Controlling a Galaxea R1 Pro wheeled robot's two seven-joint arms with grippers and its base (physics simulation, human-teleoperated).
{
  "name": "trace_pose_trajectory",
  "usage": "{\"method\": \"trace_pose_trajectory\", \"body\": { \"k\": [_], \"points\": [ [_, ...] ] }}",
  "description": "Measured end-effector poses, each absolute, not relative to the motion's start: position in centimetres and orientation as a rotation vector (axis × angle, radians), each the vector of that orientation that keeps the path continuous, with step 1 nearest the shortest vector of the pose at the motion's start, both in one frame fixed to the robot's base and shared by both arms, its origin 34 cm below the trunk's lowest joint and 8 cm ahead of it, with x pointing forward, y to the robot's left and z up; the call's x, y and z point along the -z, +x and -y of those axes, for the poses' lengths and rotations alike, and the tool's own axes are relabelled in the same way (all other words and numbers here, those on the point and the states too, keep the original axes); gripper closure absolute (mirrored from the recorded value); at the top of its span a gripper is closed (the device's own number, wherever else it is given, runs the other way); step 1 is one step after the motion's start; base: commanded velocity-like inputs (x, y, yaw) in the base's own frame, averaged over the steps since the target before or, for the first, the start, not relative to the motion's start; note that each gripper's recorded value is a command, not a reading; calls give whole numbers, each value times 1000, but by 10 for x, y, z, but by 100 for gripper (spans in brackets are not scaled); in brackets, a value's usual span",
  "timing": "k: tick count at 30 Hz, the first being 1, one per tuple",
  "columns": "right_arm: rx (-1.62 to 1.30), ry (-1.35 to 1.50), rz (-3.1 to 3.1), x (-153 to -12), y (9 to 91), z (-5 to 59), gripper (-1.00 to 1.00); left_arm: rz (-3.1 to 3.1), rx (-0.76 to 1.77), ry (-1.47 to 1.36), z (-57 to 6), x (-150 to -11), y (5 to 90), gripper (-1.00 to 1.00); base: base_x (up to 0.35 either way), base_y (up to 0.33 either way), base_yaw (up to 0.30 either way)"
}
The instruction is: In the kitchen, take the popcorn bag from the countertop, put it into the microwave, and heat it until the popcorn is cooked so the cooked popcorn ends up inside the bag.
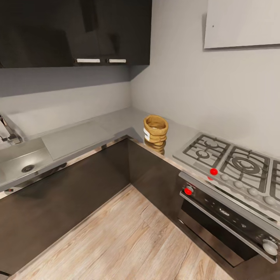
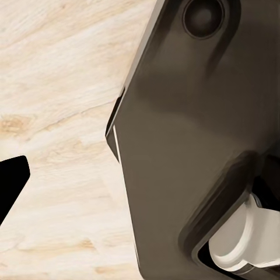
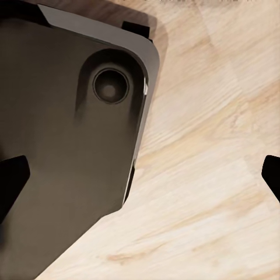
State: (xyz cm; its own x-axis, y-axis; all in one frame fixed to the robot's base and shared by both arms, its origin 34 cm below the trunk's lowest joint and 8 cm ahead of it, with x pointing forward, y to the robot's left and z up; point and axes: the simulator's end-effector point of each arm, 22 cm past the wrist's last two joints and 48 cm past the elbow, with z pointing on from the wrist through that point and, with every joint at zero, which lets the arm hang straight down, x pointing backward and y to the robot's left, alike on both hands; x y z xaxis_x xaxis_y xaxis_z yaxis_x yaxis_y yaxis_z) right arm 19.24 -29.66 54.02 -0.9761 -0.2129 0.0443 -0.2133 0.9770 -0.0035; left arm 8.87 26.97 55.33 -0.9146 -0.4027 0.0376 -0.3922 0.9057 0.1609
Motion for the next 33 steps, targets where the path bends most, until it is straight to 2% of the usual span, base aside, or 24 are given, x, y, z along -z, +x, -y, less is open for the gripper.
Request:
{"method": "trace_pose_trajectory", "body": {
  "k": [9,11,14,22,24,29,33],
  "points": [
    [-9,323,3070,-540,190,296,-100,2998,231,626,-270,-553,89,-100,0,0,0],
    [44,344,3098,-539,202,275,-100,3001,228,614,-269,-553,89,-100,0,0,0],
    [76,364,3187,-540,251,245,-100,3001,226,610,-268,-553,89,-100,0,0,0],
    [-51,383,3320,-586,405,238,-100,3001,225,608,-268,-553,89,-100,0,0,0],
    [10,358,3341,-621,448,216,-100,3001,225,608,-268,-553,89,-100,0,0,0],
    [110,473,3370,-683,498,166,-100,3001,225,608,-268,-553,89,-100,0,0,0],
    [188,425,3362,-727,511,134,-100,3001,225,608,-268,-553,89,-100,0,0,0]
  ]
}}
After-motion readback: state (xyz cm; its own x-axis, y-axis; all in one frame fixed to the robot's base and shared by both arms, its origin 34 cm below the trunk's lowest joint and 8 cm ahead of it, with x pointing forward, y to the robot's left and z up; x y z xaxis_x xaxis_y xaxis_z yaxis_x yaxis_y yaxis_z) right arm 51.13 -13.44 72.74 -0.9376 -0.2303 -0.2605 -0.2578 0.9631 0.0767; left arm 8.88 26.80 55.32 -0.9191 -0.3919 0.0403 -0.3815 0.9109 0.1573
